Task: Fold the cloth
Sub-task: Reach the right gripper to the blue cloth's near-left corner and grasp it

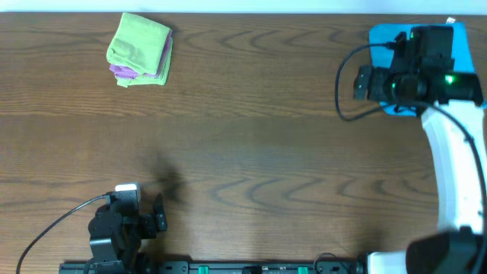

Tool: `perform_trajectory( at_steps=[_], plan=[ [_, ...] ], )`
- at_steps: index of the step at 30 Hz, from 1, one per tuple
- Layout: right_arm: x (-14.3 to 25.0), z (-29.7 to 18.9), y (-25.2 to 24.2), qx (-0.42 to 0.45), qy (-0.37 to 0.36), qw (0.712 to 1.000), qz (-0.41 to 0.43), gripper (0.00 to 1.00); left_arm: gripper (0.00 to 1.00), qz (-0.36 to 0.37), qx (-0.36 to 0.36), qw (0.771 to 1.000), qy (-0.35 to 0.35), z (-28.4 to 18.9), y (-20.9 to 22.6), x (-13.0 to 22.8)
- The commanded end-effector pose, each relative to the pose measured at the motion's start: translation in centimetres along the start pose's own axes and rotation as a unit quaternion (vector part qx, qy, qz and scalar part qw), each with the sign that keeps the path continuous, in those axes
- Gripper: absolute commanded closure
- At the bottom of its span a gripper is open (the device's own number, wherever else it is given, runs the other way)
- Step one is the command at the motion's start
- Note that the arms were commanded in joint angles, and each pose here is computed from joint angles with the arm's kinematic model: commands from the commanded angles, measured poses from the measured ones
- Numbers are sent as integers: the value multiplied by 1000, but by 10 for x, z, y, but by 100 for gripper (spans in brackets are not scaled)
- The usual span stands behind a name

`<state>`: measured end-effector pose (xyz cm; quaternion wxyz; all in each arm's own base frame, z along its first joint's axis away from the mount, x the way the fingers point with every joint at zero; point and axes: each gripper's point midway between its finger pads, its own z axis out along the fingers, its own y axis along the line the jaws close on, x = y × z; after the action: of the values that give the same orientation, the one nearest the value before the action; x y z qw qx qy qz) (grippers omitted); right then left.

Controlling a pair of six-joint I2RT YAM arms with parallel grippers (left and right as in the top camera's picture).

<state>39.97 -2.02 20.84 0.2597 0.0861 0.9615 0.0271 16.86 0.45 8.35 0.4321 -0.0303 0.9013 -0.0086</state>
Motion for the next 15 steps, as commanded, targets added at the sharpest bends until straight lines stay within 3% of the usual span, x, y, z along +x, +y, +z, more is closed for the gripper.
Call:
perform_trajectory(
  at_steps=[1,15],
  plan=[
    [-12,12,-20,29,0,1000,-3,1,4,8,-3,999,31,6,2,19],
    [-34,48,-47,83,-29,996,-10,1,5,8,-3,999,31,6,2,19]
  ],
)
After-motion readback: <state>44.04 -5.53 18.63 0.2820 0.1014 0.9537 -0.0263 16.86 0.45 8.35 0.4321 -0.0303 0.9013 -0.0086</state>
